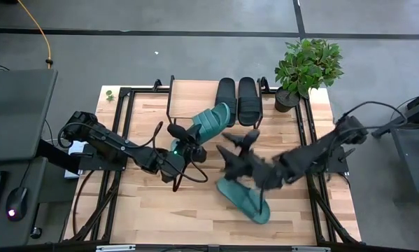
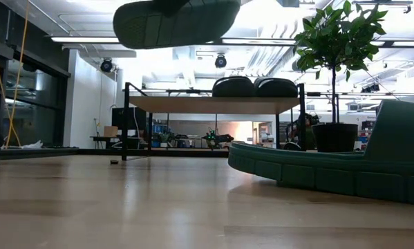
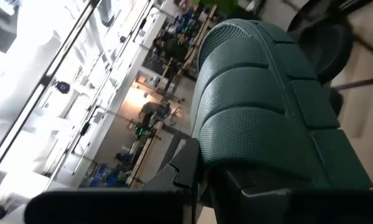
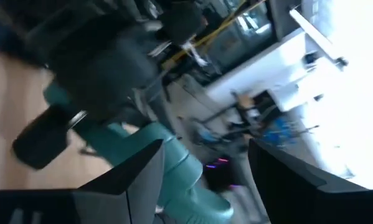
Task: Pick and place slides into the shelf
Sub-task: Put the left green slipper on the shelf
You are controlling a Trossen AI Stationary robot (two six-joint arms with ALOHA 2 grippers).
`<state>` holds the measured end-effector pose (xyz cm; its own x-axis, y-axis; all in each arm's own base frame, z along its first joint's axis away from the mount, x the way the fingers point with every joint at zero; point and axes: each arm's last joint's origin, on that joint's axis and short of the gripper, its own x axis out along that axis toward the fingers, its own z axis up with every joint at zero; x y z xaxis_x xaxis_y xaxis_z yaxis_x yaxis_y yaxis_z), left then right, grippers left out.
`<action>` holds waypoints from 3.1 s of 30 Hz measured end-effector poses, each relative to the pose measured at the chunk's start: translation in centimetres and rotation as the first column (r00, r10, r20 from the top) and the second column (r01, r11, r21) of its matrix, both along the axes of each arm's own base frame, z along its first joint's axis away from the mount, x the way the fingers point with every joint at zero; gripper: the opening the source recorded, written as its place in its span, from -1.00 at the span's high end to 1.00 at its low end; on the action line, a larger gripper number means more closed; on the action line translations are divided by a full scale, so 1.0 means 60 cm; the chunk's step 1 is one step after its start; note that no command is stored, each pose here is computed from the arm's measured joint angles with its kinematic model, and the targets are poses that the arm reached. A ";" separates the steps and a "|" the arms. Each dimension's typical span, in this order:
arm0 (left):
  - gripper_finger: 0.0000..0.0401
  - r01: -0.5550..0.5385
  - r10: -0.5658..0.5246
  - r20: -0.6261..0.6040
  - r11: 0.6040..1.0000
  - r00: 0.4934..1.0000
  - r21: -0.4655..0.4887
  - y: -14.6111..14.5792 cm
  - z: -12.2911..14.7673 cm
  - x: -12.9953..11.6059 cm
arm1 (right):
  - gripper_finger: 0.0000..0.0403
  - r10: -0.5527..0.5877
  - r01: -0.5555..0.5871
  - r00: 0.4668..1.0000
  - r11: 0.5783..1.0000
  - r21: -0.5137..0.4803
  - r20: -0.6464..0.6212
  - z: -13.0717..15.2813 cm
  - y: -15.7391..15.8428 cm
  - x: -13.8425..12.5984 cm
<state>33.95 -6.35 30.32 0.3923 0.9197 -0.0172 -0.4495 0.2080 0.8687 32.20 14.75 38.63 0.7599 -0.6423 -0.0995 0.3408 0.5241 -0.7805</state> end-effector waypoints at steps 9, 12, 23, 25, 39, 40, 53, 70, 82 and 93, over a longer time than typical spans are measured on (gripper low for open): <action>0.93 0.105 -0.105 0.003 0.994 0.994 -0.028 0.081 0.007 0.016 | -0.11 -0.008 -0.035 0.988 0.959 0.280 0.152 0.075 -0.135 -0.061; 0.97 0.138 -0.136 0.045 0.989 0.990 -0.051 0.120 0.015 0.014 | -0.11 -0.027 -0.044 0.981 0.935 0.352 0.193 0.086 -0.166 -0.075; 0.96 0.100 -0.096 0.037 0.990 0.995 -0.102 0.203 0.023 -0.007 | -0.11 -0.164 0.040 0.969 0.842 0.539 0.185 0.078 -0.253 -0.091; 0.98 0.078 -0.077 0.008 0.992 0.997 -0.096 0.217 0.021 -0.010 | -0.11 -0.198 0.063 0.961 0.835 0.547 0.191 0.078 -0.270 -0.091; 0.98 -0.032 0.029 -0.043 0.998 0.999 -0.050 0.284 0.029 -0.029 | -0.11 -0.236 -0.180 0.883 0.630 0.756 0.407 0.097 -0.412 -0.105; 0.98 -0.039 0.037 -0.040 0.998 0.998 -0.047 0.278 0.032 -0.030 | -0.11 -0.255 -0.212 0.868 0.585 0.783 0.426 0.098 -0.420 -0.108; 0.96 0.110 -0.109 0.035 0.994 0.993 -0.016 0.179 0.113 -0.026 | -0.11 -0.455 -0.608 0.693 0.048 0.793 0.559 0.124 -0.441 -0.112; 0.98 0.054 -0.056 -0.115 0.998 0.992 -0.020 0.176 0.121 -0.031 | -0.11 -0.505 -0.471 0.764 -0.014 0.882 0.401 0.095 -0.432 -0.112; 0.92 0.050 -0.049 -0.150 0.999 0.987 -0.001 0.176 0.123 -0.032 | -0.11 -0.532 -0.403 0.774 0.003 0.915 0.342 0.081 -0.424 -0.104; 0.89 0.051 -0.050 -0.117 0.999 0.992 0.002 0.176 0.134 -0.032 | -0.11 -0.522 -0.359 0.801 -0.026 0.933 0.294 0.058 -0.429 -0.077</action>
